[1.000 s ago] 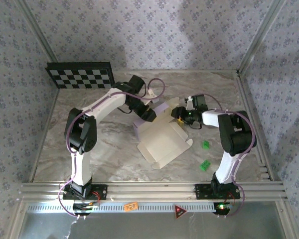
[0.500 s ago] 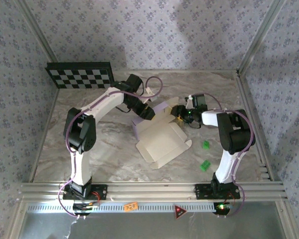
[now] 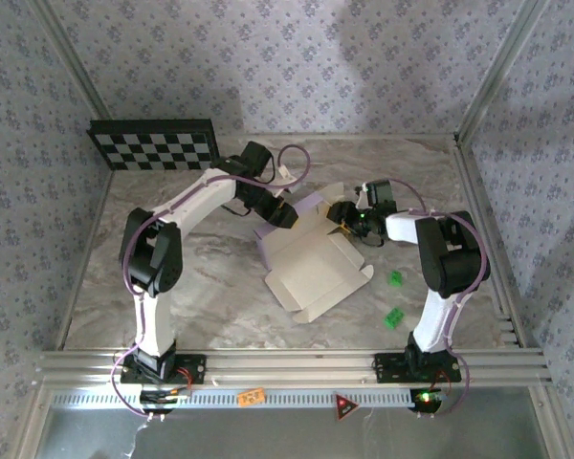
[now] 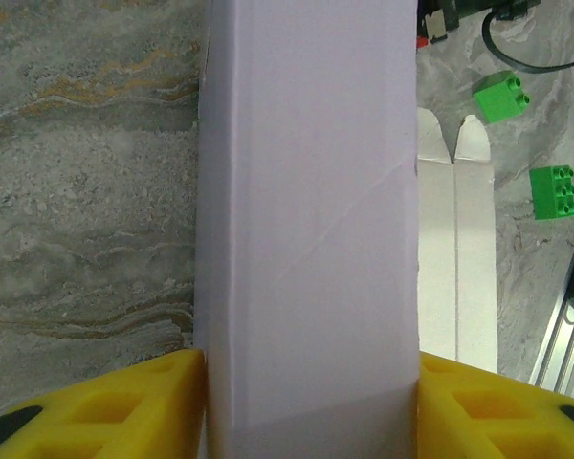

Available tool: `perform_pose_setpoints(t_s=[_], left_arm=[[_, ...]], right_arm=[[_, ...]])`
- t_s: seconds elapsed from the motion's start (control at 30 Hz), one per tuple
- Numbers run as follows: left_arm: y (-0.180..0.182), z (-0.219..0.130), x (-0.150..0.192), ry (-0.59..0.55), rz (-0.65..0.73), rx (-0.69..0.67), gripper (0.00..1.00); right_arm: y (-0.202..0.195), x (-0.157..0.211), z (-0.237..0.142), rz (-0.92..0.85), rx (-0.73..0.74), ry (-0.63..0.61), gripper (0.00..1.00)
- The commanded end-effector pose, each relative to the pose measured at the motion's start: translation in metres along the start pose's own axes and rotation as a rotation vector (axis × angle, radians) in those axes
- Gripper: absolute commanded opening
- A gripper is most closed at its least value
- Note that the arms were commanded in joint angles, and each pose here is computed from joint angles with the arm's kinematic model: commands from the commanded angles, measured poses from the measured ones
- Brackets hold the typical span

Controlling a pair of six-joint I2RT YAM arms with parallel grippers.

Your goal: Fold the paper box

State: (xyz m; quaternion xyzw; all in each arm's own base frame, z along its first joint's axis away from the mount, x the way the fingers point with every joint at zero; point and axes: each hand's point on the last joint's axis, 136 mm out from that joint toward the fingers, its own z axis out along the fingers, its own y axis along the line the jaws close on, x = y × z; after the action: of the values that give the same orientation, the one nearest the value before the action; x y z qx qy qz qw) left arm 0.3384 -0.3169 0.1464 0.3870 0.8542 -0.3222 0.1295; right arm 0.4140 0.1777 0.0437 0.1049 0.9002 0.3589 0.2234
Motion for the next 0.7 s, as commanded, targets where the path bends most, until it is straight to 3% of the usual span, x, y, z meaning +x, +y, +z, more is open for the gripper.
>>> perform_pose_setpoints(t_s=[0.0,0.67], left_arm=[[-0.015,-0.021,-0.01,-0.059,0.02,0.021,0.52],[-0.014,-0.011,-0.001,-0.025,0.005,0.028,0.51]], right_arm=[[0.002,0.014,-0.004,0.044,0.011,0.042,0.56],[0.046,0.004,-0.021,-0.06,-0.169,-0.018,0.52]])
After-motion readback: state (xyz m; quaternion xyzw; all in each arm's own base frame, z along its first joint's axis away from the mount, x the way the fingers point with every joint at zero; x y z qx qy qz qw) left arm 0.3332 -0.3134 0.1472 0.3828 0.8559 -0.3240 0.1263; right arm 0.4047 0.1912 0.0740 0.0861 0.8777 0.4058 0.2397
